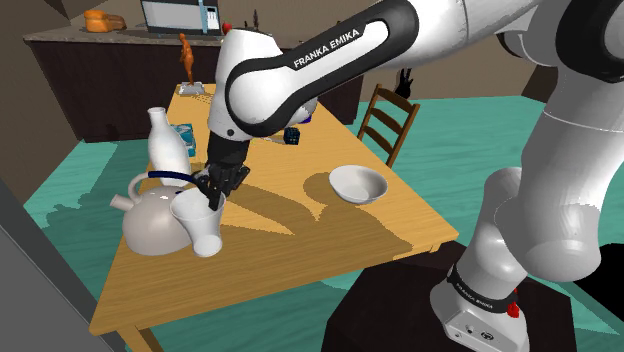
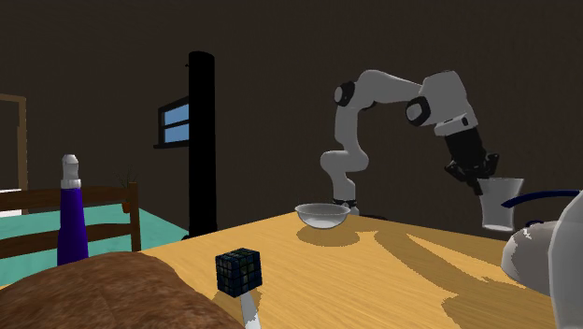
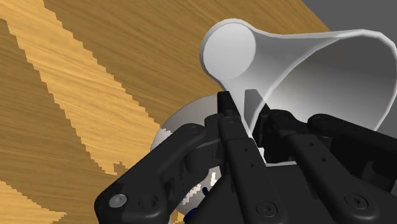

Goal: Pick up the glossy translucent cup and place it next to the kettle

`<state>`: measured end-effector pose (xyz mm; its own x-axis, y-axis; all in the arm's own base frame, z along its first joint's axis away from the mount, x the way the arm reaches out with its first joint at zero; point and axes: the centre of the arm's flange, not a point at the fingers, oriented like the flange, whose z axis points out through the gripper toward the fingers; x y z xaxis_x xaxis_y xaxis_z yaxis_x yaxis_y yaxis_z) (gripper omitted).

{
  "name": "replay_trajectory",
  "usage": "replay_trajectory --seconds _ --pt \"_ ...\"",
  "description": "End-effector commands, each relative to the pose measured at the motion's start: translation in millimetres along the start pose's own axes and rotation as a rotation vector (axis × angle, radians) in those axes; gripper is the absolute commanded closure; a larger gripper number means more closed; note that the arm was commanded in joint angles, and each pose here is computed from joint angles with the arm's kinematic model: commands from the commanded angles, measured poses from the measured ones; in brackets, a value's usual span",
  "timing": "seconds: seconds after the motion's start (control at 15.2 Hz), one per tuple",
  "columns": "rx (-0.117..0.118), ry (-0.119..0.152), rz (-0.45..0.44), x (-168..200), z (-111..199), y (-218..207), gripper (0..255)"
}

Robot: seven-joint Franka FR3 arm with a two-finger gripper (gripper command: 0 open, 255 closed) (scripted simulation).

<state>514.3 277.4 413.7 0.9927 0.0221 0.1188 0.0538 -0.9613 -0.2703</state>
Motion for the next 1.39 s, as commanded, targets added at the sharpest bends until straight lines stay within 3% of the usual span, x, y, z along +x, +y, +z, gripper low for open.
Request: replay_trajectory --seconds 0.0,0.33,0.86,0.92,1.25,1.32 --pt "0.0 0.001 0.0 -1.7 10.5 2.5 255" --pt "0.0 0.001 0.0 -4.9 35.7 9.6 255" --pt "0.0 0.001 0.0 -5.1 37.7 10.2 255" --pt "0.0 0.001 0.0 -5.1 37.7 10.2 0" --pt "0.0 0.001 0.0 -5.1 37.7 10.2 0" --pt "0.0 0.001 0.0 -5.1 24.5 10.2 0"
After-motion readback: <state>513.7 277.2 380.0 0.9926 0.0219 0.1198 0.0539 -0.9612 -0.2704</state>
